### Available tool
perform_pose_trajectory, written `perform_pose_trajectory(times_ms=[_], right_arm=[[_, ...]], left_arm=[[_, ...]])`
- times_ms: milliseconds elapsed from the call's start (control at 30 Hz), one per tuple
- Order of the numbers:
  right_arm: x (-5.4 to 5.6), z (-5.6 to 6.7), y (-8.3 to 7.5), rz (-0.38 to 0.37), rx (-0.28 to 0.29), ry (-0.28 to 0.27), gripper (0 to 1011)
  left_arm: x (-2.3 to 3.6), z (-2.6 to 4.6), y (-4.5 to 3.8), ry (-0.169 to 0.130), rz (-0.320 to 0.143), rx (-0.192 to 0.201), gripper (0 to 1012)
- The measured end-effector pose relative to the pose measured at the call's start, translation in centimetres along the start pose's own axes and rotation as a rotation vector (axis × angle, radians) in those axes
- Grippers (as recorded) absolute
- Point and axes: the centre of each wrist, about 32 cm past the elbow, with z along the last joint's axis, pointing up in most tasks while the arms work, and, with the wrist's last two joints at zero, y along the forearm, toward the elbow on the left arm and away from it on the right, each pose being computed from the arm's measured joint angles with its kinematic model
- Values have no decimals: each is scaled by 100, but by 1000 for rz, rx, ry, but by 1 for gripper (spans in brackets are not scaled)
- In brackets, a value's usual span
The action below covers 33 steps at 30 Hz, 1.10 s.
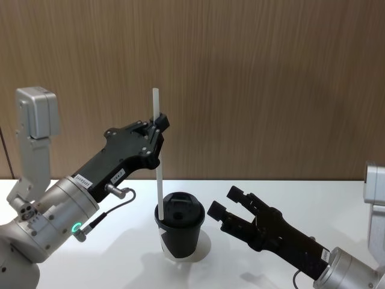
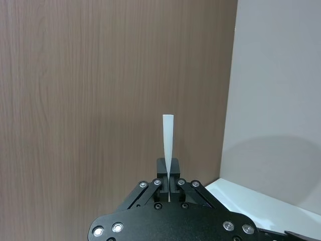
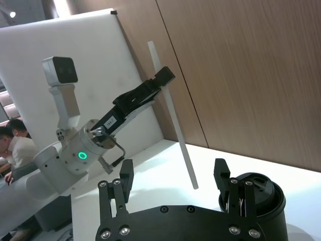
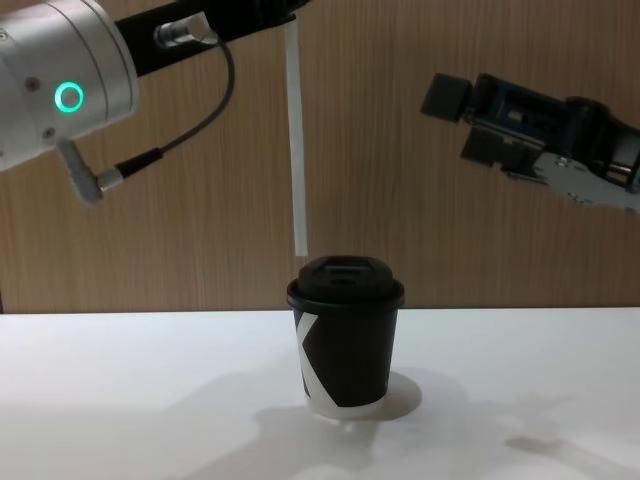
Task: Pick up the straw with one hand, pass it to the other hand, and insert it into the cup.
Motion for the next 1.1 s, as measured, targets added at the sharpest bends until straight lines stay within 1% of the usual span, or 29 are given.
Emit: perform_pose_trajectory(times_ms=[367, 533, 733, 933, 1067, 1100], right_arm=[[0, 0, 0, 0, 0, 0, 1001], [0, 0, 0, 0, 0, 0, 1001], [0, 0, 0, 0, 0, 0, 1001], [0, 0, 0, 0, 0, 0, 1001], [0, 0, 0, 0, 0, 0, 1001], [0, 0, 0, 0, 0, 0, 1001]], left_arm=[[98, -70, -78, -3, -3, 4, 18], [139, -103, -110, -2, -5, 8, 18], [202, -154, -170, 3, -12, 13, 18], [252, -186, -220, 6, -20, 15, 18], [296, -207, -257, 9, -27, 19, 18], [318, -211, -273, 9, -30, 20, 18]])
